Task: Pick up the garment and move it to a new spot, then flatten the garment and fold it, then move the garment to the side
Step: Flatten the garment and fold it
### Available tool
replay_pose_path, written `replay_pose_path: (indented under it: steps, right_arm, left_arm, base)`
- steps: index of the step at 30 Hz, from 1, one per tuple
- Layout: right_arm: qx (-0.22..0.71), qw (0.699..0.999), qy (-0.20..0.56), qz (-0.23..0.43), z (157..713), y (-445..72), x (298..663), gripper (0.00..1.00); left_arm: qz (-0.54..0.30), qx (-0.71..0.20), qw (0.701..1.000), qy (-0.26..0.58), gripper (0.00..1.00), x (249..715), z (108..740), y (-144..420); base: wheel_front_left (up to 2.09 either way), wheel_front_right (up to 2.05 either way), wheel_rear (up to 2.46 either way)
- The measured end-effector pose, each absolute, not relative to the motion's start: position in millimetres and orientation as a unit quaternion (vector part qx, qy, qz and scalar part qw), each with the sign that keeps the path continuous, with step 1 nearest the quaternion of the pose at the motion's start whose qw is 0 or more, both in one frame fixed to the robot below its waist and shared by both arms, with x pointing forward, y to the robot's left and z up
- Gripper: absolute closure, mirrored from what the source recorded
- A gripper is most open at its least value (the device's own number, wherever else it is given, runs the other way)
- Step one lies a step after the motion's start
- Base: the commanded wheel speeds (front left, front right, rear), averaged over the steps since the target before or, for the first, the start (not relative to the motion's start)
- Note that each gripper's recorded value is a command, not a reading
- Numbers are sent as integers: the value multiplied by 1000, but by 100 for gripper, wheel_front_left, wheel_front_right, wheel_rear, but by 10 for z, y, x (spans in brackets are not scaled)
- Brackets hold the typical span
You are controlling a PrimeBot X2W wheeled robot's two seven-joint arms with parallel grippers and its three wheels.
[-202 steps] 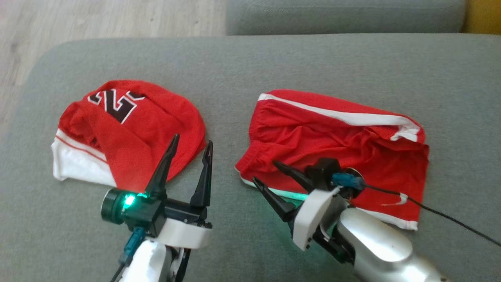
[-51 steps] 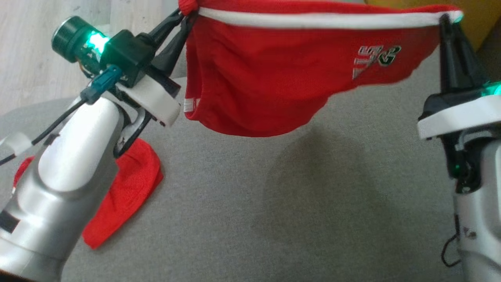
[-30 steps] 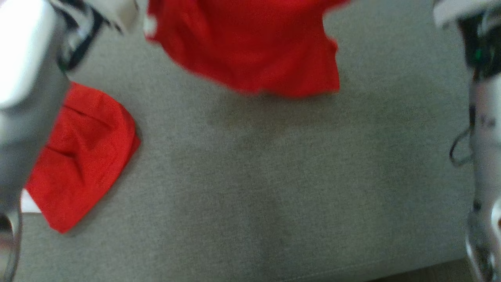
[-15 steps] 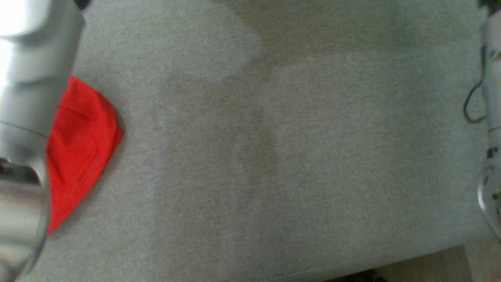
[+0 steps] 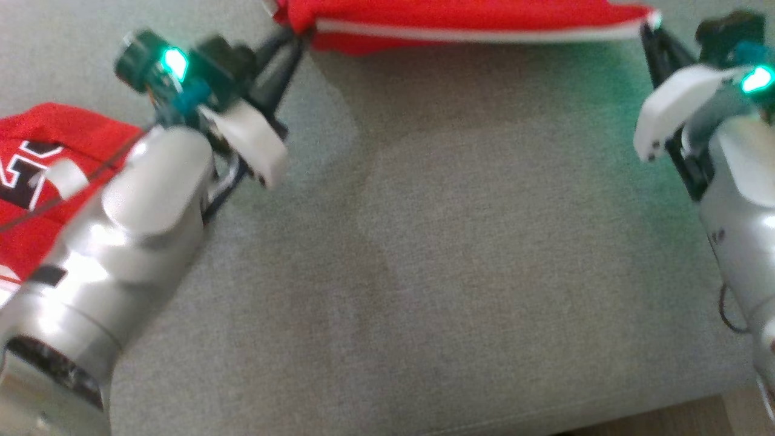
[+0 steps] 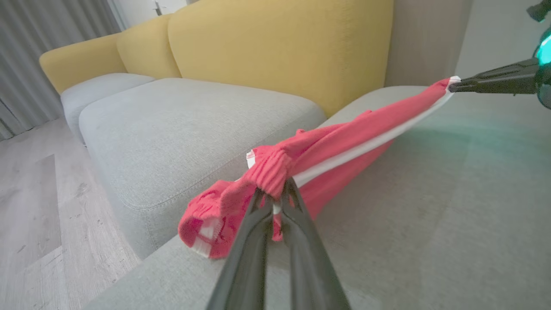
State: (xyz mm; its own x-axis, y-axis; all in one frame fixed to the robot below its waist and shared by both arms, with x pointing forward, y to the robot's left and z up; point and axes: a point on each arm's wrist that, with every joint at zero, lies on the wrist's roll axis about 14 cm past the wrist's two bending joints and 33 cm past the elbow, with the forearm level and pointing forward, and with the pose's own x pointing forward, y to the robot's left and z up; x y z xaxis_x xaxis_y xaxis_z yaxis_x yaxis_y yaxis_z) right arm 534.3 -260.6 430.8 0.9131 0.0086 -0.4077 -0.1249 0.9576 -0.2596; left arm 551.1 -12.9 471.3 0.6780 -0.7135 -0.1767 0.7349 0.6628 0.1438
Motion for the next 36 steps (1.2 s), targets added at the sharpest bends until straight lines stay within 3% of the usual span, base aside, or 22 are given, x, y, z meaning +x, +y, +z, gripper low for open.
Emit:
replay_pose_path:
  steps: [7, 29, 33, 36]
  right_arm:
    - [-141, 948, 281, 41, 4096, -2740, 4802, 100]
    - [-94, 925, 365, 39, 4169, -3156, 3539, 100]
    - [-121, 924, 360, 44, 4214, -3250, 3491, 100]
    - [-101, 939, 327, 36, 4367, -3259, 3649, 100]
  left_arm:
    - [-430, 114, 893, 69, 100, 5023, 4642, -189]
    - [-472, 79, 875, 78, 100, 3600, 4694, -538]
    - [-474, 67, 874, 78, 100, 3481, 4727, -576]
    - [-471, 56, 877, 78, 100, 3482, 4752, -571]
  base:
    - [0, 0, 0]
    - [0, 0, 0]
    - [0, 0, 0]
    - [0, 0, 0]
